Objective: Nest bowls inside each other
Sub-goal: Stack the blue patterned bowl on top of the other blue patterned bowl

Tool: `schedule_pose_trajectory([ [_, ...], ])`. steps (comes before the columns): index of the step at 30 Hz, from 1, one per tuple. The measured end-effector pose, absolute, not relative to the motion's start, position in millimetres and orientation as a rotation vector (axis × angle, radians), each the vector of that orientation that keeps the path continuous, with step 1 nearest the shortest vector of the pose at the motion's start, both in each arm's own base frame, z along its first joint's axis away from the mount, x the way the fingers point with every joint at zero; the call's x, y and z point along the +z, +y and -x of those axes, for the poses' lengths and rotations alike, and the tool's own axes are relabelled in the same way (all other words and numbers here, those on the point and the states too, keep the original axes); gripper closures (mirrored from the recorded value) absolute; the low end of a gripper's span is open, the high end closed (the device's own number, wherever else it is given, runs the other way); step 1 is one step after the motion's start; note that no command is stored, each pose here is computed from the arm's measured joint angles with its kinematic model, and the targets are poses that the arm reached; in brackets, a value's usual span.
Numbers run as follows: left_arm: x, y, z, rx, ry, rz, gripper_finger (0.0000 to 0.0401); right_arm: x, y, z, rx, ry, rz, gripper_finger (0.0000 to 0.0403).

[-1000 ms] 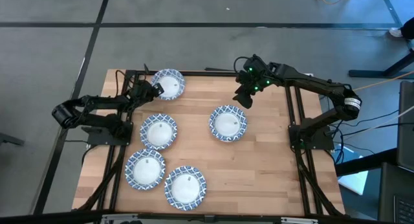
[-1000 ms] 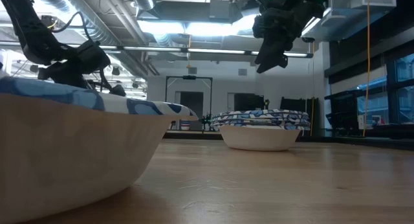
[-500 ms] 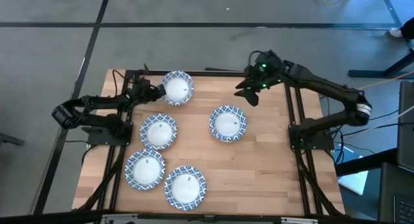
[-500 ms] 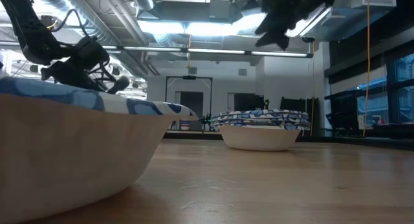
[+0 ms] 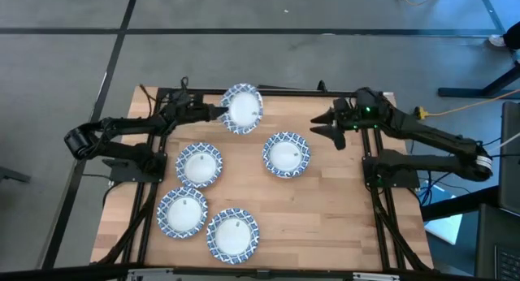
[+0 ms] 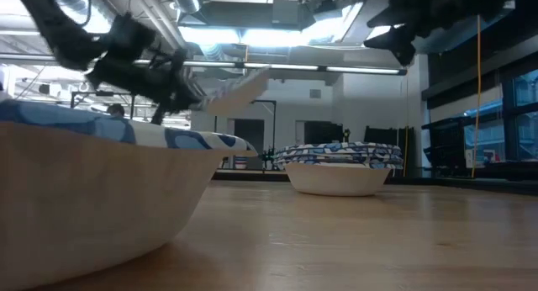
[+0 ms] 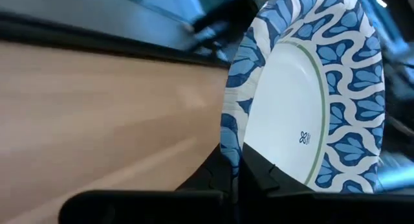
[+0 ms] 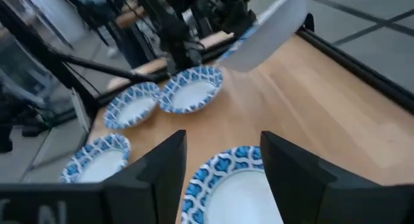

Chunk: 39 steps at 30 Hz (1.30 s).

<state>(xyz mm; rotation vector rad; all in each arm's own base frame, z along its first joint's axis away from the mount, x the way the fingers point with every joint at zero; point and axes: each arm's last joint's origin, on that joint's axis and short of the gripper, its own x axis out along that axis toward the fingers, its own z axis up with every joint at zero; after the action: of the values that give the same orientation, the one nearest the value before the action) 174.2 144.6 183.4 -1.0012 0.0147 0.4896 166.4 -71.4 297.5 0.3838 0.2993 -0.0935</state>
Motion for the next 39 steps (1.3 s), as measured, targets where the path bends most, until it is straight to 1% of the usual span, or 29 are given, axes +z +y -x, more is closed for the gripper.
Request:
schedule_pose_trajectory([
  [5,220,136,-207,0.349,0.135,0.95,0.0401,282,-62,-157,-0.078,0.259,-0.46,0.0205],
  [10,253,123,-239,0.286,0.251,0.875,0.0401,272,-58,-157,-0.089,0.278,-0.483,0.0205],
  [14,266,115,-262,0.239,0.297,0.859,0.0401,268,-56,-157,-0.085,0.295,-0.483,0.0205],
  [19,256,102,-293,0.19,0.373,0.892,0.0401,268,-56,-156,-0.08,0.298,-0.443,0.0205],
  [24,235,89,-323,0.2,0.457,0.911,0.0401,272,-53,-148,-0.092,0.285,-0.421,0.0205],
  [28,225,84,-343,0.195,0.494,0.93,0.0401,271,-48,-136,-0.098,0.319,-0.438,0.0205],
  [33,216,85,-361,0.202,0.517,0.956,0.0401,267,-42,-122,-0.133,0.379,-0.457,0.0205],
  [39,196,92,-370,0.25,0.571,0.992,0.0401,268,-40,-116,-0.132,0.371,-0.456,0.0205],
])
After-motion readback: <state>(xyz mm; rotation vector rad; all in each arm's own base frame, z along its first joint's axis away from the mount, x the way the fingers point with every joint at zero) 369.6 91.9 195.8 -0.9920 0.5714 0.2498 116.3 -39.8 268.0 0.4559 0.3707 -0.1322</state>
